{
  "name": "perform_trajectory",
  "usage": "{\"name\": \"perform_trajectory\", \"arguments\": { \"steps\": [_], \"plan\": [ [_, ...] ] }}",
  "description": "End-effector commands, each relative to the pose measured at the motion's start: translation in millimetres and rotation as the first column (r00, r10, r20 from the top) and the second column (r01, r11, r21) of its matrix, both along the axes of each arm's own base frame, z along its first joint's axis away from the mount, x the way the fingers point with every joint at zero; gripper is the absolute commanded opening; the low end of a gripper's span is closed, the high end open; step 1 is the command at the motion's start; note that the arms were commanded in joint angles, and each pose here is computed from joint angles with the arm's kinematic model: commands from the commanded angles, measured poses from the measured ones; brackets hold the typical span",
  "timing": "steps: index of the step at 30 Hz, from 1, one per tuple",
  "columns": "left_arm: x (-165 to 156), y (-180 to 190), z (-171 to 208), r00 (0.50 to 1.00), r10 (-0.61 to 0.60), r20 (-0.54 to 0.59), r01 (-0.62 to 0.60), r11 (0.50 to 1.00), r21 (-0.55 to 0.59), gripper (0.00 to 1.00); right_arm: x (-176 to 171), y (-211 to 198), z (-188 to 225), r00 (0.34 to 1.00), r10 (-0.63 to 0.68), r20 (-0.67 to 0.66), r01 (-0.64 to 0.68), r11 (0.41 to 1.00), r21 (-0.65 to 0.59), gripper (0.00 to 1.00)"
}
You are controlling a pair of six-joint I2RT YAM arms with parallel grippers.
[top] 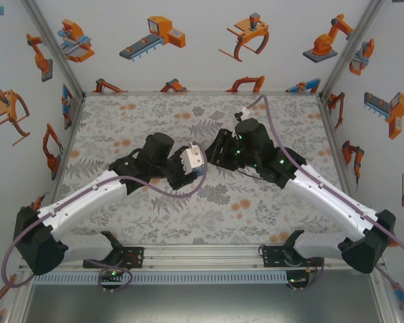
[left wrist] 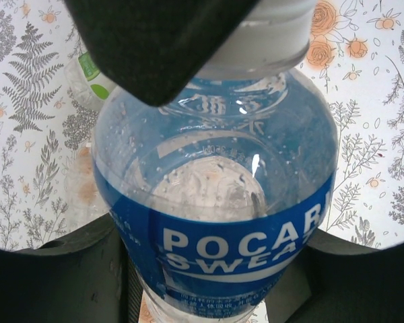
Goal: Screw on the bottle caps
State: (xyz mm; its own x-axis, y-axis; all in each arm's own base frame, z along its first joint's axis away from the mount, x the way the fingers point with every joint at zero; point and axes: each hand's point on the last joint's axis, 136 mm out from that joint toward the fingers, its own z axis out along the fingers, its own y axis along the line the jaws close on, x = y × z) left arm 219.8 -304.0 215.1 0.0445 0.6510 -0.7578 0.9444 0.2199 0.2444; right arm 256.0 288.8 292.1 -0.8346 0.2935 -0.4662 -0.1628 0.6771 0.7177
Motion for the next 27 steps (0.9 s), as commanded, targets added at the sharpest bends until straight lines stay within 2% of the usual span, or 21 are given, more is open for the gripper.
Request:
{"name": "perform_trajectory", "arguments": {
  "steps": [1,5,8,12,14,18,20,21,27],
  "plan": [
    [11,-8,18,0.999,0.038,0.025,-0.037,0.998,-0.047,0.0,-9,9,8,0.999,0.045,-0.015,-0.044,0.997,0.066,0.48],
    [12,-11,21,0.999,0.045,0.011,-0.044,0.997,-0.058,0.0,-7,9,3,0.999,0.039,-0.029,-0.036,0.997,0.07,0.44],
    [15,-13,25,0.998,0.063,-0.006,-0.063,0.995,-0.074,0.05,-5,9,1,0.999,0.038,-0.036,-0.035,0.997,0.075,0.41],
    [14,-17,28,0.998,0.061,-0.03,-0.063,0.994,-0.094,0.12,-1,5,-4,0.999,0.021,-0.047,-0.018,0.997,0.074,0.31],
    [12,-18,27,0.997,0.057,-0.042,-0.061,0.993,-0.1,0.21,1,3,-5,0.999,0.014,-0.048,-0.01,0.997,0.074,0.24],
    [13,-15,29,0.996,0.074,-0.044,-0.079,0.991,-0.112,0.49,9,-7,-8,0.999,-0.008,-0.042,0.01,0.998,0.066,0.18],
    [14,-11,31,0.995,0.095,-0.038,-0.098,0.988,-0.116,0.93,16,-14,-9,0.999,-0.022,-0.033,0.024,0.998,0.055,0.16],
    [15,-9,32,0.994,0.103,-0.033,-0.107,0.987,-0.118,0.97,21,-21,-9,0.999,-0.036,-0.026,0.037,0.998,0.043,0.16],
    [22,15,41,0.983,0.181,-0.031,-0.183,0.976,-0.116,0.97,58,-67,-2,0.992,-0.095,0.083,0.105,0.987,-0.123,0.15]
  ]
}}
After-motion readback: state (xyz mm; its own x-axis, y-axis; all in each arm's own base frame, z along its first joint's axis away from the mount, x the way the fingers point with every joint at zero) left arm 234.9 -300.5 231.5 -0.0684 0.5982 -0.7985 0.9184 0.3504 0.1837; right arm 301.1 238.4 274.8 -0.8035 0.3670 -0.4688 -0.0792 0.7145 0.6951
